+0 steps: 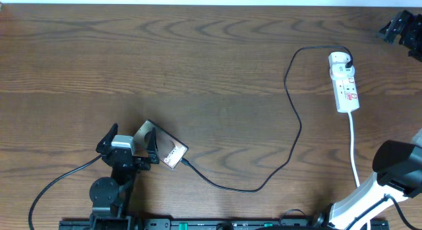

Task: Plug charger to phone and switch on socket

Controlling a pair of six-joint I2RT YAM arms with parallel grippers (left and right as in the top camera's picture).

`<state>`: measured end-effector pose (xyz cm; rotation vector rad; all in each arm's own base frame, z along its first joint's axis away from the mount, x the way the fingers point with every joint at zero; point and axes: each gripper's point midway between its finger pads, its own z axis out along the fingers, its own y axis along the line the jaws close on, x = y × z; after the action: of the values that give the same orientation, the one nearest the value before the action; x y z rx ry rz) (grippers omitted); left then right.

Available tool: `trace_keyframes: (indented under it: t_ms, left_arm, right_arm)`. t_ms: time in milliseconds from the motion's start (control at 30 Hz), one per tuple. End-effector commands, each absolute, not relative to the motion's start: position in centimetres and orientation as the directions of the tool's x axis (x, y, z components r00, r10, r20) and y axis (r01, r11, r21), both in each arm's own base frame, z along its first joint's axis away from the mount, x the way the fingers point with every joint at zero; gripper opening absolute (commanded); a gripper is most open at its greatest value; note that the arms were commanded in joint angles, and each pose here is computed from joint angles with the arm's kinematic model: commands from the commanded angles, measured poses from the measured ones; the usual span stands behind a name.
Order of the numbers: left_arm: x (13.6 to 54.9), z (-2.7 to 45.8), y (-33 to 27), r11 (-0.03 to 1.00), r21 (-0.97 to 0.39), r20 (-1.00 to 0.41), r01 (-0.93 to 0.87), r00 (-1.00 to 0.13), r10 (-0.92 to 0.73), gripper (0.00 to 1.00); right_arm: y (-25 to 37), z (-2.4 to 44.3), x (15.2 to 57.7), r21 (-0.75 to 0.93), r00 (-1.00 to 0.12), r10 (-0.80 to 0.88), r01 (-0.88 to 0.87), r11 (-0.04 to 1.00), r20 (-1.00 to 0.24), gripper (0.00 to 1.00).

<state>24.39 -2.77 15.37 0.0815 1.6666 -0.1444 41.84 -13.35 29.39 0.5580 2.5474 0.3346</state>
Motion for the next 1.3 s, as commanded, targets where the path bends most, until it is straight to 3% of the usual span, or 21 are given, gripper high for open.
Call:
trace_keyframes:
  t_ms: [0, 367, 600, 767, 1100, 1267]
  left_arm:
    - [24.2, 13.8, -3.0, 0.988, -0.042, -0.988, 0.151, -0.153, -0.019, 0.97]
    - [24.2, 13.8, -3.0, 0.988, -0.043, -0.988, 0.150, -0.153, -0.019, 0.97]
    - [24.2, 13.8, -3.0, 0.988, -0.043, -0.988, 0.150, -0.153, -0.019, 0.97]
    - [24.2, 13.8, -3.0, 0.988, -0.043, -0.988, 0.150, -0.153, -0.019, 0.97]
    - [24.2, 13.8, -3.0, 0.988, -0.043, -0.988, 0.150, -0.153, -0.019, 0.97]
    - [24.2, 13.8, -3.0, 0.988, -0.043, -0.988, 0.150, -0.153, -0.019, 0.97]
  right_arm:
    - [-12.6, 30.8, 41.4, 0.338, -0.775, 0.442, 0.310, 0.888, -0.451, 0.99]
    - [-3.4, 44.3, 30.0, 0.282, -0.607, 0.275, 0.087, 0.956, -0.746, 0.99]
    - [-2.2, 48.1, 24.3, 0.131, -0.490, 0.142, 0.055, 0.990, -0.860, 0.99]
    - [-1.5, 49.4, 21.3, 0.115, -0.434, 0.126, 0.053, 0.992, -0.892, 0.99]
    - [-1.2, 48.3, 20.7, 0.082, -0.443, 0.091, 0.040, 0.996, -0.892, 0.99]
    - [1.2, 46.0, 25.5, 0.049, -0.289, 0.017, -0.104, 0.993, -0.957, 0.99]
